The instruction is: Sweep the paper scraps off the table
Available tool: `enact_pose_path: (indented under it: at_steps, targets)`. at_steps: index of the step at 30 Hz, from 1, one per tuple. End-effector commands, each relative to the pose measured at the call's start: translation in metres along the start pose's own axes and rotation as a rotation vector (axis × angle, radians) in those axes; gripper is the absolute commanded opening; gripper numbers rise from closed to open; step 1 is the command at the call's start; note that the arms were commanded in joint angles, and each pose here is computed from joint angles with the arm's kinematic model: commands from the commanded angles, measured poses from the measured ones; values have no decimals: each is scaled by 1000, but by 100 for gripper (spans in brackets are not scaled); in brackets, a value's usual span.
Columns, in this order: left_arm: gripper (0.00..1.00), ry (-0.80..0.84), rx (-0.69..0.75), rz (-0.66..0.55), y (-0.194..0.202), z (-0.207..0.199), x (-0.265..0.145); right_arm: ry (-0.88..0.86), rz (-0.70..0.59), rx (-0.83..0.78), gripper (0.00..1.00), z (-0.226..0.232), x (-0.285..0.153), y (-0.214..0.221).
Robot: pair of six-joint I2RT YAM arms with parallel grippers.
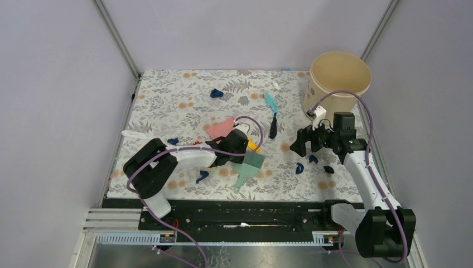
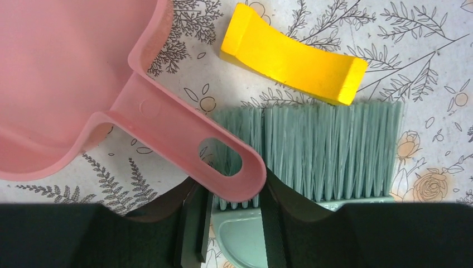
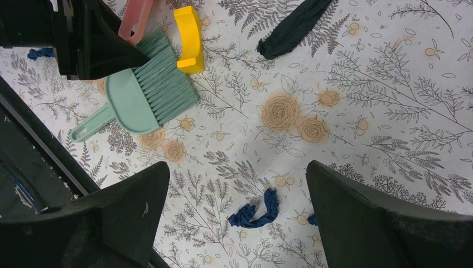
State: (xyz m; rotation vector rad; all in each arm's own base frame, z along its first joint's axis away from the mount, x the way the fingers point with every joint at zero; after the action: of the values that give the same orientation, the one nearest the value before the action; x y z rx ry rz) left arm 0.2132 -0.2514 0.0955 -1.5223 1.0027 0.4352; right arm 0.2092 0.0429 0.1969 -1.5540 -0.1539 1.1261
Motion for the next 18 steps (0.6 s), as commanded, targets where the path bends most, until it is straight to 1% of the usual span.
enact_pose_path:
  at_steps: [1,4,12,14,16,18]
  targets:
    - [36,49,-9,-9,-5,-12,2,-20,-16,-14,100,3,-1,-3]
    - [27,66,-4,-7,-4,-17,0,-21,-17,-14,100,3,-1,-4]
    - [14,121,-10,-16,-2,-31,-21,-62,-37,3,100,8,-2,-5]
    - [9,141,-11,-22,-4,-35,-29,-69,-40,12,100,9,-2,-5]
    - [0,163,-14,-36,-9,-40,-38,-74,-40,22,100,9,-2,-5]
    - [0,188,-24,-58,-14,-44,-48,-79,-40,27,100,10,-2,-6]
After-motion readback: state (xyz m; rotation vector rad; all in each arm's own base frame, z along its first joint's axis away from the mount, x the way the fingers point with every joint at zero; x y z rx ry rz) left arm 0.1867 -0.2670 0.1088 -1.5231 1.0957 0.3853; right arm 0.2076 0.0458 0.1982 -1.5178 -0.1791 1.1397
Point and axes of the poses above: each gripper's point midway between its finger pads, its own x axis out along the fingers, its own z axis along the line the jaws close on, y = z × x, the point moved 10 cm from there along -x, back along the fingers, and after that the axes turned 10 degrees about -x, right-handed, at the moved point
